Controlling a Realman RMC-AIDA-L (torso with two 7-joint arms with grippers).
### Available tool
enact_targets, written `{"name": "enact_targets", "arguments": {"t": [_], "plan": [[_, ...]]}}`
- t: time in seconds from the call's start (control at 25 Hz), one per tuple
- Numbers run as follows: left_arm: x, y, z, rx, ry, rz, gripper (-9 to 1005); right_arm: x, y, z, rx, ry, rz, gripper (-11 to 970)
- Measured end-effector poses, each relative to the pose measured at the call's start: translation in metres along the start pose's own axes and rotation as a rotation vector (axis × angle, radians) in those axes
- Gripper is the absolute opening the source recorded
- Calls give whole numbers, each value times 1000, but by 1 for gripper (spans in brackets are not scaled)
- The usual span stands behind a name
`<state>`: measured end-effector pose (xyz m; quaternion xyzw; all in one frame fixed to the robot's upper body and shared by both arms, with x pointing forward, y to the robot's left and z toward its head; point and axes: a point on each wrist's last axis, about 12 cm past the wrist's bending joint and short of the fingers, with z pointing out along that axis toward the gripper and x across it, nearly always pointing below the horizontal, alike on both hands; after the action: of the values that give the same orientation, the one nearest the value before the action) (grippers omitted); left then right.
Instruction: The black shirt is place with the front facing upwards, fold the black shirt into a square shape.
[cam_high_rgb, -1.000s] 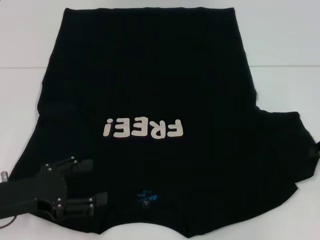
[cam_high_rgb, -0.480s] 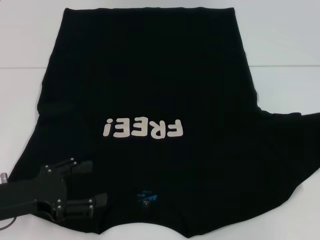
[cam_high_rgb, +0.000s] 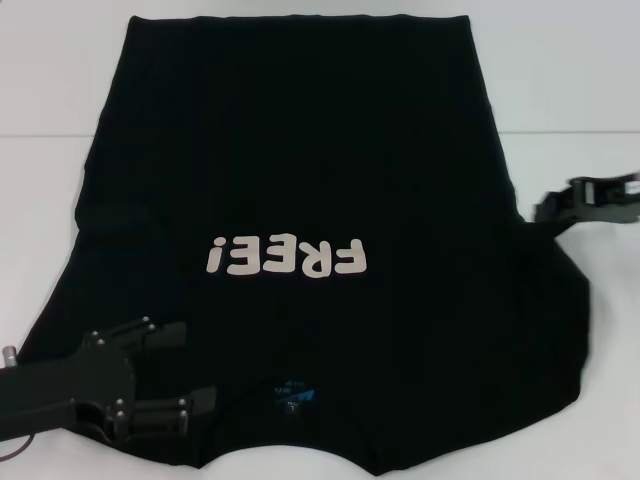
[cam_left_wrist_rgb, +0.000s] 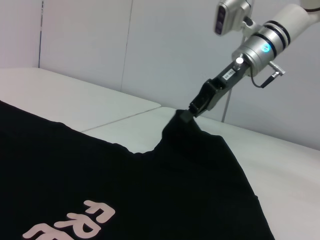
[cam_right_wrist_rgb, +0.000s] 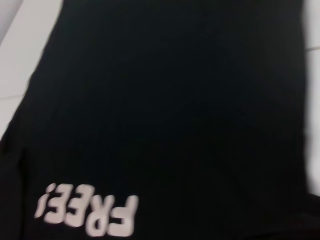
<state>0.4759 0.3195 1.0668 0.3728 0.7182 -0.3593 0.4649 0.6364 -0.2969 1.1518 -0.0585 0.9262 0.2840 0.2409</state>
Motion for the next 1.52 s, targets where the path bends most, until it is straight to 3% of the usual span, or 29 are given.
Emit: {"name": "enact_targets", "arguments": {"t": [0.36,0.84,0.96,1.04,1.2,1.4,1.44,1.48,1.52], "plan": [[1,-1,0,0,-1,-5,839,-4,43,40,-37,67,-118,51],[2,-2,1,3,-3,-11,828,4,52,49,-124,37,-183,72],[3,-2,3,2,-10,-25,826,9,51,49,-169,9,-183,314],[3,-2,3,3,-16,-51,824,12,47,48,-197,-14,-175,395],[-2,4,-2,-10,-53,-201,821,30,34,40,-278,-77,-212,558],[-13,18,-24,-19,-74,-488,817,79,24,37,-398,-161,-446,671],[-13,18,-24,-19,-74,-488,816,89,22,38,-405,-175,-495,693],[-16,24,-37,-35,-84,-620,815,98,19,39,-413,-186,-535,716],[-17,26,-41,-43,-86,-658,814,114,15,41,-428,-202,-598,738]]}}
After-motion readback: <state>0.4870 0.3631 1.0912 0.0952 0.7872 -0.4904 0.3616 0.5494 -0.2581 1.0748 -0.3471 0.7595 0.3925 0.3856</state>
